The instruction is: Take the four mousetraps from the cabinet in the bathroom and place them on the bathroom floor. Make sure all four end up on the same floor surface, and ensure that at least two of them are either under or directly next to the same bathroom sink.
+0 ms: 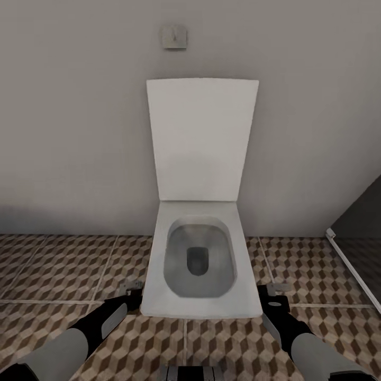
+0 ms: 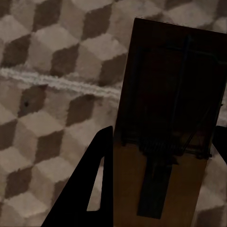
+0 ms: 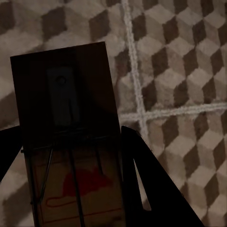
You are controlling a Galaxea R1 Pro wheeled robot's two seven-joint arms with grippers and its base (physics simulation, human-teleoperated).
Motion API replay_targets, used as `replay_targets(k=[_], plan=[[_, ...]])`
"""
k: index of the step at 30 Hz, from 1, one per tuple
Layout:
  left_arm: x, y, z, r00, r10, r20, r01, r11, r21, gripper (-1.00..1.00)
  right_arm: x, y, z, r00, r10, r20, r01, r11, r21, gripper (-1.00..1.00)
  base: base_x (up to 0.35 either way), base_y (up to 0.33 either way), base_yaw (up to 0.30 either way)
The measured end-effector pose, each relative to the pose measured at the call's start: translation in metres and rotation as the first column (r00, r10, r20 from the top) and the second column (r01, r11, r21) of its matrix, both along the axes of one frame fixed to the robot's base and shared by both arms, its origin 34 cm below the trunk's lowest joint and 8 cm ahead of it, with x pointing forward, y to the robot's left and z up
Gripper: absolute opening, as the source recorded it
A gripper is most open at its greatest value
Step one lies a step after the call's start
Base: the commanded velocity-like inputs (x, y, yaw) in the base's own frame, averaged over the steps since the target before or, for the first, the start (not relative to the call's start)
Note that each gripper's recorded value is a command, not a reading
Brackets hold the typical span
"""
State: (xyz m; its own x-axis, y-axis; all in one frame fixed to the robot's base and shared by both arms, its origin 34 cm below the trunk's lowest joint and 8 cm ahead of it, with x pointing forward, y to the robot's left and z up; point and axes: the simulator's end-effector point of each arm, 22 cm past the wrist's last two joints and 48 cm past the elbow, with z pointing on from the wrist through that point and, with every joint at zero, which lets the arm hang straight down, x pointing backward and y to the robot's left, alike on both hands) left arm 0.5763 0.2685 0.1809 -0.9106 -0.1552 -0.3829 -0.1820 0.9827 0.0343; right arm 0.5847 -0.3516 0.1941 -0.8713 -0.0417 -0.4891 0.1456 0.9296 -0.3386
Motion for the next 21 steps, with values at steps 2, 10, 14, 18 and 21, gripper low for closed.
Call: replay_targets(k=[2,10,14,18,21], plan=[[0.0,0.003,-0.003,1.0,0.005,0.006,-0.005,1.0,0.003,-1.0,-0.002,0.0,-0.004,1.0,0.001,-0.008,-0.001,1.0,0.0,-1.0,0.0,0.0,0.0],[-0.005,0.006,-0.016,1.0,0.012,0.001,-0.012,1.0,0.008,-1.0,-0.011,0.001,-0.019,0.999,-0.002,-0.036,0.002,1.0,0.003,-1.0,0.0,0.0,0.0],[-0.003,0.003,-0.015,1.0,0.009,0.004,-0.009,1.0,0.004,-1.0,-0.012,0.002,-0.02,0.999,-0.007,-0.037,0.007,1.0,0.005,-1.0,0.0,0.0,-0.07],[-0.002,0.004,-0.014,1.0,0.01,0.005,-0.01,1.0,0.004,-1.0,-0.012,0.002,-0.02,0.999,-0.011,-0.037,0.011,1.0,0.004,-1.0,0.0,0.0,-0.146],[-0.002,0.003,-0.014,1.0,0.01,0.004,-0.01,1.0,0.003,-1.0,-0.013,0.001,-0.019,0.999,-0.013,-0.037,0.013,1.0,0.001,-1.0,0.0,0.0,-0.049]])
